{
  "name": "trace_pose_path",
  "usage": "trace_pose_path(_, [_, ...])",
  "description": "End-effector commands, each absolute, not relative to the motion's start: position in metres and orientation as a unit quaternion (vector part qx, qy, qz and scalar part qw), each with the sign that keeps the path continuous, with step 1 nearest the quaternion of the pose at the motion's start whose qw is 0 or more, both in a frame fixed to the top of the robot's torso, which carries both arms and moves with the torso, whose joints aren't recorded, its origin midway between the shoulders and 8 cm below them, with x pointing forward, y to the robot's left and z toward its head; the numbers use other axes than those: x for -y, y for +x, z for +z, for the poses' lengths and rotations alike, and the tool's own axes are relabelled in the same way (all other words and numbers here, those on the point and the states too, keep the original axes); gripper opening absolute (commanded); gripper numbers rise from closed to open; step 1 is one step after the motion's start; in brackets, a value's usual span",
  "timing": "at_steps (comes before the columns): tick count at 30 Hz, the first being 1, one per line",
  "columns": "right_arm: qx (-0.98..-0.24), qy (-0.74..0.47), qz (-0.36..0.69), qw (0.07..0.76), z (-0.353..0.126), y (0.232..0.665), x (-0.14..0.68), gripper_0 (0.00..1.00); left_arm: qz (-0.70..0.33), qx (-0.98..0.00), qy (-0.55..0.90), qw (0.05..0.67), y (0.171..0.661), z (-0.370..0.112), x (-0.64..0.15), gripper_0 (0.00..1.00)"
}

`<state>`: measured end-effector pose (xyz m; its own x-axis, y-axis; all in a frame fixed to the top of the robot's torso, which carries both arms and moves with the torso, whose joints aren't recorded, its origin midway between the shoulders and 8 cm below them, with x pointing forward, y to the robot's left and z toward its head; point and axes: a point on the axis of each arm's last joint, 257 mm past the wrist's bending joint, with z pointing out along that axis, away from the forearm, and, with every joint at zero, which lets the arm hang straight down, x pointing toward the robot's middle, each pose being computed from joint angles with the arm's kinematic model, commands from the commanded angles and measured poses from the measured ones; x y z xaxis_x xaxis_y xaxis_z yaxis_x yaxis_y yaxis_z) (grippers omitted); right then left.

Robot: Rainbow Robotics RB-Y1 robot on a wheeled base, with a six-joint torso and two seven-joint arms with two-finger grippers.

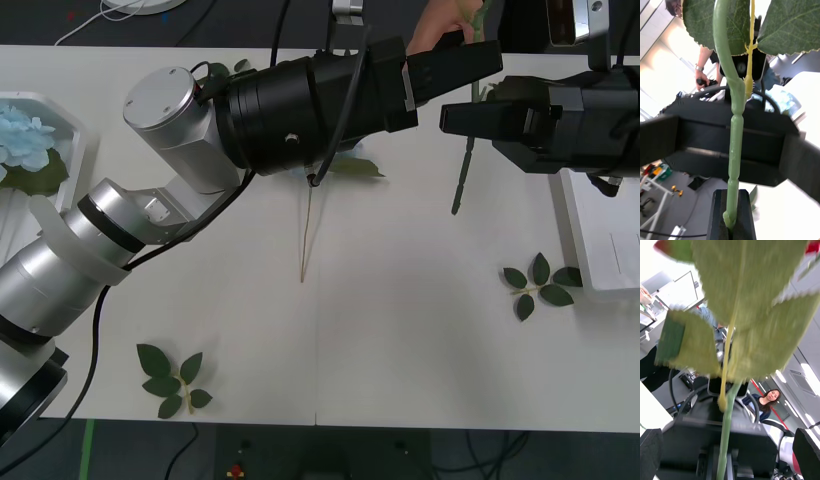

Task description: Place the red flowers into the right box and the blue flowers into the left box. If a person shows an open palm, hand one flower to the person first, then continue sorting.

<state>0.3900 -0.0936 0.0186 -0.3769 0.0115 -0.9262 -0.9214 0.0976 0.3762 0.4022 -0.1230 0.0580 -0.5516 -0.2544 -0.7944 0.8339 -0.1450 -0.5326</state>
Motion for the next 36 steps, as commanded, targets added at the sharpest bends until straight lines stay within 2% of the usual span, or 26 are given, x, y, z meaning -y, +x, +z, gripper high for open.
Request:
trace_pose_path(1, [-0.582, -0.39, 0.518, 0.491, 0.054, 0.405, 0.104, 0.0, -0.714, -0.512, 0.29, 0.381, 0.382, 0.067, 0.128, 1.0])
trace_pose_path(13, [-0.576, -0.342, 0.38, 0.638, 0.082, 0.482, 0.14, 0.0, -0.643, -0.515, 0.265, 0.501, 0.456, 0.13, 0.024, 1.0])
trace_pose_path(16, [-0.579, -0.328, 0.345, 0.661, 0.085, 0.498, 0.15, 0.0, -0.609, -0.525, 0.268, 0.531, 0.472, 0.134, 0.004, 1.0])
trace_pose_path(19, [-0.576, -0.323, 0.301, 0.688, 0.09, 0.515, 0.155, 0.0, -0.578, -0.554, 0.271, 0.534, 0.484, 0.135, -0.013, 1.0])
trace_pose_path(25, [-0.568, -0.305, 0.253, 0.722, 0.097, 0.539, 0.151, 0.0, -0.506, -0.636, 0.289, 0.506, 0.497, 0.127, -0.046, 1.0])
trace_pose_path(28, [-0.559, -0.287, 0.225, 0.745, 0.101, 0.555, 0.145, 0.0, -0.461, -0.708, 0.275, 0.459, 0.497, 0.121, -0.081, 1.0])
trace_pose_path(36, [-0.554, -0.269, 0.192, 0.764, 0.101, 0.579, 0.144, 0.0, -0.408, -0.815, 0.189, 0.364, 0.482, 0.117, -0.137, 1.0])
